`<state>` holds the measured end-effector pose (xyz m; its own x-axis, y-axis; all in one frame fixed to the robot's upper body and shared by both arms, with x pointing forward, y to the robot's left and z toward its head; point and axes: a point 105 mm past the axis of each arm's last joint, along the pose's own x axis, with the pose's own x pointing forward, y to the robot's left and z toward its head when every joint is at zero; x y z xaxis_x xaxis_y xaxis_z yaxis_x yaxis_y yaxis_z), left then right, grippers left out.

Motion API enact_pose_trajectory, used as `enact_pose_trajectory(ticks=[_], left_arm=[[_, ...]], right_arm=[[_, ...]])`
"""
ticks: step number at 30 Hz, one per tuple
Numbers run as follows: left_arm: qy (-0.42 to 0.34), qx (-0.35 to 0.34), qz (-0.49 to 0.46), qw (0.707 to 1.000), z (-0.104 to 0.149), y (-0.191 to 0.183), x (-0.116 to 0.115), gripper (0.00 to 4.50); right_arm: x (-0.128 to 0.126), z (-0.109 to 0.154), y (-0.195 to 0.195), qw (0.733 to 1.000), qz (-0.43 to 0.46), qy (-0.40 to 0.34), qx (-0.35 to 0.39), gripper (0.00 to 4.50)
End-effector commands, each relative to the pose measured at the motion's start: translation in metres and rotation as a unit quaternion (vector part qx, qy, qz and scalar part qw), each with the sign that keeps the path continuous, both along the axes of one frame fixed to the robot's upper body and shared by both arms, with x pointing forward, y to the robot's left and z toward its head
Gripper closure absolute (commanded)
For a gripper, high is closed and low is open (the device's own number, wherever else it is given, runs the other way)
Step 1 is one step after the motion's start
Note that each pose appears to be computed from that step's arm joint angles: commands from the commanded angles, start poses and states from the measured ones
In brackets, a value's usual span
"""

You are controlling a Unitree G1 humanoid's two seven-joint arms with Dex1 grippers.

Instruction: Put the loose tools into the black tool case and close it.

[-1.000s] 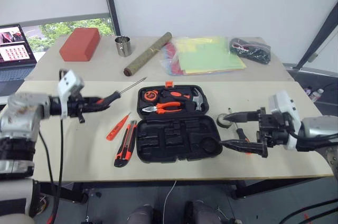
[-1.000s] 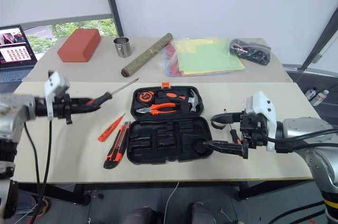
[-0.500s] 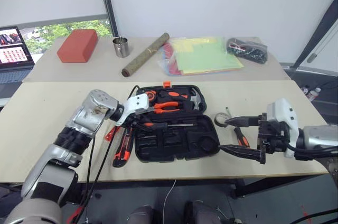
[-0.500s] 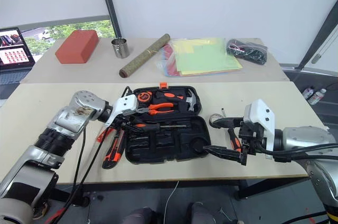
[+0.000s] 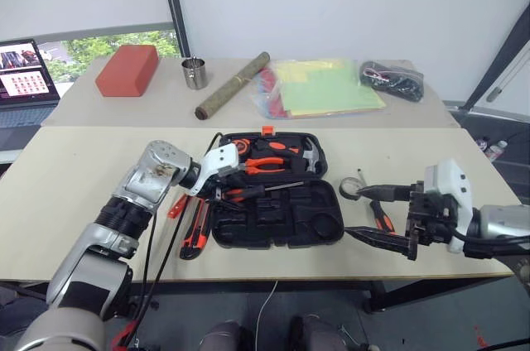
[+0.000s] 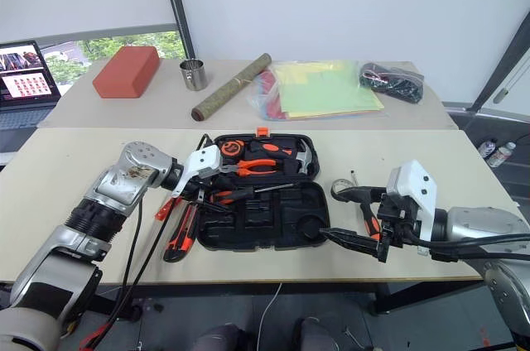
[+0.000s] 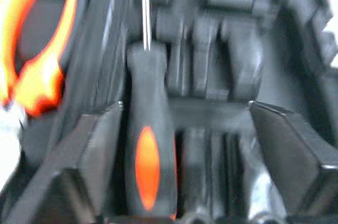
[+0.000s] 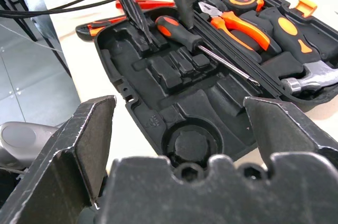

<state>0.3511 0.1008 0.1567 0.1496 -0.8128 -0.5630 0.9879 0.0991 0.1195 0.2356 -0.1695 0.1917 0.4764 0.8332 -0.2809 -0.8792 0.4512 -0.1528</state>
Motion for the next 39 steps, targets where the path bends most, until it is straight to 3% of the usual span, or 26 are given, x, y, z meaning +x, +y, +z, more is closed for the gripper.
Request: enact_pose_trajectory(ticks=[1,8,13,18,27,30,34,39], left_arm=[[-0.032,-0.016,-0.022,0.999,0.02,-0.007,-0.001,1.83],[-0.034,0.023,-0.027,0.999,-0.006,-0.016,0.007,4.45],[-0.07,0.081,-0.023,0.994,-0.036,-0.025,0.02,4.45],[-0.078,0.09,-0.049,0.992,-0.043,-0.029,0.018,4.45],[-0.036,-0.024,-0.06,0.997,0.017,-0.029,0.011,4.45],[-0.049,-0.028,-0.041,0.998,0.022,-0.031,0.019,4.45],[-0.067,-0.002,-0.037,0.997,0.006,-0.037,0.024,4.45],[-0.065,0.057,-0.077,0.993,-0.029,-0.039,0.014,4.45]], right_arm=[[-0.005,0.009,0.002,1.0,0.003,-0.021,0.001,0.0],[-0.002,0.011,0.003,1.0,0.001,-0.024,0.002,0.0],[-0.002,0.01,0.006,1.0,0.001,-0.023,0.007,0.0],[-0.004,0.008,0.007,1.0,-0.002,-0.02,0.008,0.0],[-0.006,0.006,0.006,1.0,-0.011,-0.017,0.013,0.0],[-0.005,0.005,0.006,1.0,-0.012,-0.018,0.014,0.0],[-0.003,0.006,0.008,1.0,-0.012,-0.02,0.016,0.0],[-0.004,0.005,0.008,1.0,-0.013,-0.018,0.018,0.0]])
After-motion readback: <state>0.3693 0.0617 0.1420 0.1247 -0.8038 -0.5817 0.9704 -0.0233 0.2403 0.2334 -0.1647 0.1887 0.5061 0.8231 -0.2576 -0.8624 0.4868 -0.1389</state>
